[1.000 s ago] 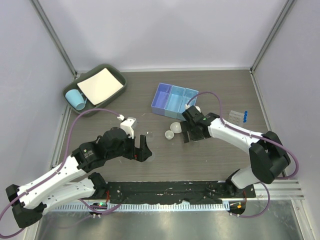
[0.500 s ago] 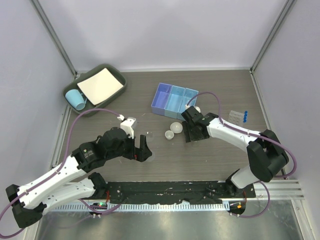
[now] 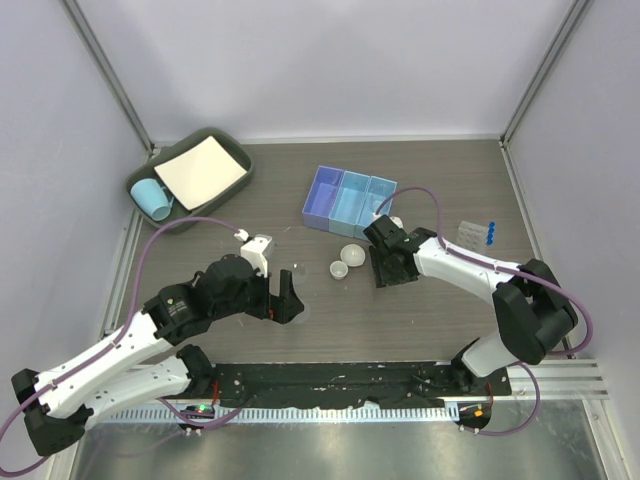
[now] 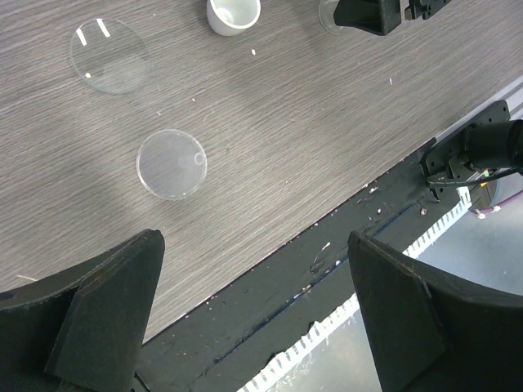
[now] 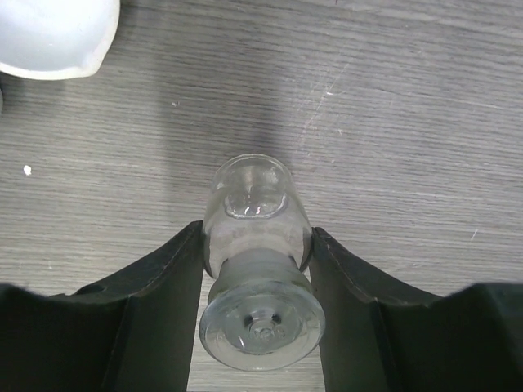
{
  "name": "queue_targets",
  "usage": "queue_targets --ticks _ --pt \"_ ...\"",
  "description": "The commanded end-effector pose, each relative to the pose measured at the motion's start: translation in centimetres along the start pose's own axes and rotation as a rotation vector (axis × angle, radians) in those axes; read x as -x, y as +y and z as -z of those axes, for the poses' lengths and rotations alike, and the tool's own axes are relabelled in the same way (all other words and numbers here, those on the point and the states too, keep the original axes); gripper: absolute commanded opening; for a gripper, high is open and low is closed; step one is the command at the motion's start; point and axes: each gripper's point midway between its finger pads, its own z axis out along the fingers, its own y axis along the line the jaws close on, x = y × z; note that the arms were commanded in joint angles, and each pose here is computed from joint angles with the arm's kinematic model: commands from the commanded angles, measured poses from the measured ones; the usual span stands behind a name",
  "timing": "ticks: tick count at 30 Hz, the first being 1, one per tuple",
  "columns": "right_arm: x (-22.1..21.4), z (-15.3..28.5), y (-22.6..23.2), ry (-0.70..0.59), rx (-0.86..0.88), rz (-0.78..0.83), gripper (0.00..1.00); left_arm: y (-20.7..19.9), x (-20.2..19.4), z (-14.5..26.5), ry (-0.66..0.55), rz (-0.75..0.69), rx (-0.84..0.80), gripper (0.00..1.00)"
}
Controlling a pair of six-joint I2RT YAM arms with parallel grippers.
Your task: Organize the chemistry lab equipment
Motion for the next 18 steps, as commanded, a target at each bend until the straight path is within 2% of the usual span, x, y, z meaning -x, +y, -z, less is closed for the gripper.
queue_targets --ticks 1,10,18 --pt "1.0 0.5 -0.1 -0.041 -0.006 -0.031 0.49 0.1 0.4 0.3 -0.021 0.001 0.0 1.0" --pt "2.5 1.9 0.2 -0.068 0.005 -0.033 0.26 0.0 0.5 0.3 -0.023 0.0 -0.003 1.0" --pt "6.8 8.7 0.5 -0.183 0.044 -0.035 0.25 -0.1 0.4 0.2 -0.02 -0.001 -0.007 1.0"
